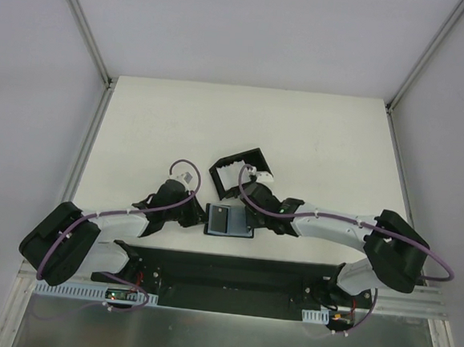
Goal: Put the credit cards into the card holder
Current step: Insert the credit card into the card holder.
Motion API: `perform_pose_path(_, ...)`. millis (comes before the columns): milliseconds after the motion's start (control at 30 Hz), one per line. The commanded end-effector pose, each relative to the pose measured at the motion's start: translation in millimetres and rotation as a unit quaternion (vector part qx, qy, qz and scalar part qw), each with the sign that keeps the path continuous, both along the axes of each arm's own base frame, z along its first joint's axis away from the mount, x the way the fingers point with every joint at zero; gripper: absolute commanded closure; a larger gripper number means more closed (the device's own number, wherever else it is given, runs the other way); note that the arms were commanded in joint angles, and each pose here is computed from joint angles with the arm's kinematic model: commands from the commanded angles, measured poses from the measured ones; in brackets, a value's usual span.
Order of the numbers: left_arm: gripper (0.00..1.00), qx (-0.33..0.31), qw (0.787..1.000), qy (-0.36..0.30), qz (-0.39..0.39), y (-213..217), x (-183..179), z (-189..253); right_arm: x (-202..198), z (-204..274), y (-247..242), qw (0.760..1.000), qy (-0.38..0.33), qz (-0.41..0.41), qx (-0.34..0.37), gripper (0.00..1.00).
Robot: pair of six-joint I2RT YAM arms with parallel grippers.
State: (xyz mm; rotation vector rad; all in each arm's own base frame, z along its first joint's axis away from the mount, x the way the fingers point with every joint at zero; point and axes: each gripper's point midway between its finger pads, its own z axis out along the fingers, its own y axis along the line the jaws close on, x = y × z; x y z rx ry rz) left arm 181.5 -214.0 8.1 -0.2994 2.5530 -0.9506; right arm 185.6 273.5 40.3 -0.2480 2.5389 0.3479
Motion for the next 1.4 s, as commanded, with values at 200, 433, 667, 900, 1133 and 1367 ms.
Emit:
perform_pose_path(200, 1.0, 0.055, 0.996, 0.071, 0.0, 27, -35, -36, -1, 1, 32, 0.999, 0.013, 0.009, 0.035, 1.0)
perform_pose_path(433, 1.0, 0.052, 0.996, 0.071, 0.002, 27, -36, -37, -4, 12, 52, 0.998, 0.014, 0.029, 0.062, 1.0)
perform_pose_path(667, 1.0, 0.052, 0.996, 0.075, 0.005, 28, -38, -40, -9, 38, 80, 0.991, 0.001, 0.066, 0.12, 1.0)
perform_pose_path(900, 1.0, 0.05, 0.995, 0.085, 0.008, 29, -45, -44, -15, 58, 109, 0.979, 0.0, 0.1, 0.176, 1.0)
perform_pose_path(1133, 1.0, 0.053, 0.994, 0.091, 0.02, 33, -48, -48, -14, 82, 110, 0.971, -0.032, 0.113, 0.208, 1.0)
perform_pose_path(1367, 1.0, 0.056, 0.994, 0.093, 0.023, 34, -49, -50, 3, 57, 26, 0.993, -0.064, 0.011, 0.098, 1.0)
